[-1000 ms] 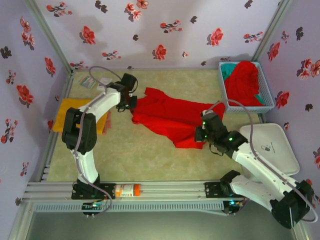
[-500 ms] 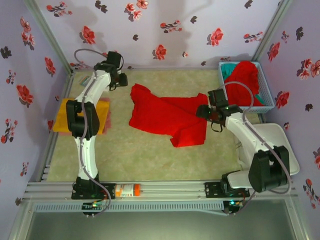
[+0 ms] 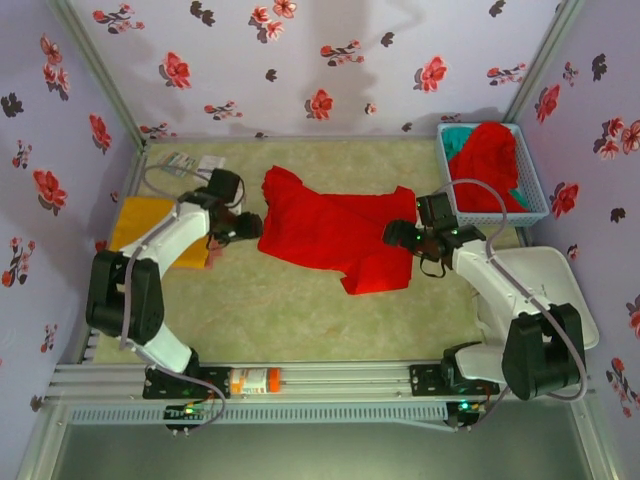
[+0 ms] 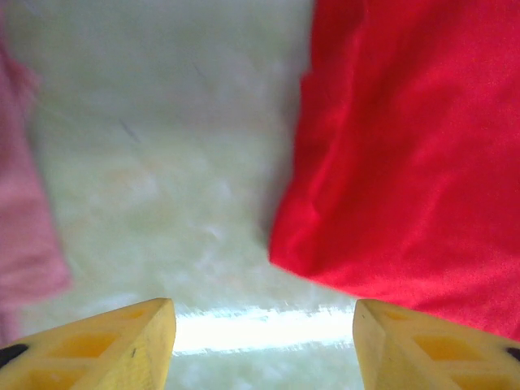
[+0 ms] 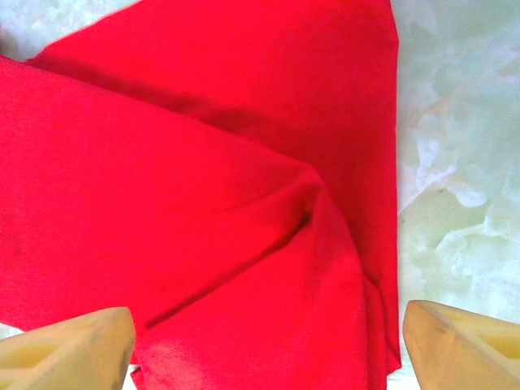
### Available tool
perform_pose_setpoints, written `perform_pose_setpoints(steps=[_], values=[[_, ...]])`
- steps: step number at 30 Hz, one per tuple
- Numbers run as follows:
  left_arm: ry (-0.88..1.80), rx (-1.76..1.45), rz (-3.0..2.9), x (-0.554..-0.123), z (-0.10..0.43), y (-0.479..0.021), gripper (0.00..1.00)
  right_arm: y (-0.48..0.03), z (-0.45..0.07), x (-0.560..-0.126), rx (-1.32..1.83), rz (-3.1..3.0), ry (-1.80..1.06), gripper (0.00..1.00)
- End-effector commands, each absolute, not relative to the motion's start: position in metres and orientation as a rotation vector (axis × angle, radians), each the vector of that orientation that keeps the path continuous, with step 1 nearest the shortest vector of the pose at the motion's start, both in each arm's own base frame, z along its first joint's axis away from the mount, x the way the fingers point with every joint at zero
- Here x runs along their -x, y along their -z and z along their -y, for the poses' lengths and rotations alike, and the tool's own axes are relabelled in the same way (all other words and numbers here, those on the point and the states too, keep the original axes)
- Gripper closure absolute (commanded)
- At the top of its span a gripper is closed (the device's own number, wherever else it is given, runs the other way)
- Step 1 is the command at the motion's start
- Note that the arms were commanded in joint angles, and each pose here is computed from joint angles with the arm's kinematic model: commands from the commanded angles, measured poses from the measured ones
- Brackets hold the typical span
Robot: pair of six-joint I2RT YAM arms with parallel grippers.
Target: Fold and stack the t-shirts
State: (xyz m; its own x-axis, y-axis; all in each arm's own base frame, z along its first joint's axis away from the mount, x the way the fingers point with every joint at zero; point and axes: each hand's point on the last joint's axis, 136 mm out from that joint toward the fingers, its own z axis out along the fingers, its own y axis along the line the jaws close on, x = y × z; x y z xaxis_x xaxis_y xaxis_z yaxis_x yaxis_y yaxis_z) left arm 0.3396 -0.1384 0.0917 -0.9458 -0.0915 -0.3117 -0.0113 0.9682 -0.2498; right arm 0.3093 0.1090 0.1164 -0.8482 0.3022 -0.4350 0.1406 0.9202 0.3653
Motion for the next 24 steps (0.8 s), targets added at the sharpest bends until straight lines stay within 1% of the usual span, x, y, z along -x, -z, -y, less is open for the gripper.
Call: perform_pose_setpoints(steps=[1,4,8,15,20,24], values=[[0.512,0.142,-2.785,-0.326,0.164,-0.068,0.4,-0.118,-0.118,-0.308,-0.329,-2.554,-0.507,0.14],[0.561,0.166,-2.797,-0.32,0.176,-0.049,0.4,-0.112,-0.12,-0.305,-0.326,-2.567,-0.509,0.14],[0.57,0.177,-2.805,-0.326,0.188,-0.029,0.4,-0.11,-0.122,-0.301,-0.326,-2.57,-0.509,0.14],[0.518,0.209,-2.736,-0.348,0.188,-0.023,0.39,-0.096,-0.116,-0.281,-0.385,-2.601,-0.461,0.15],[0.492,0.202,-2.728,-0.363,0.191,-0.019,0.47,-0.072,-0.117,-0.257,-0.406,-2.667,-0.403,0.17],[0.475,0.195,-2.714,-0.376,0.195,-0.019,0.58,-0.056,-0.121,-0.246,-0.421,-2.688,-0.418,0.23]])
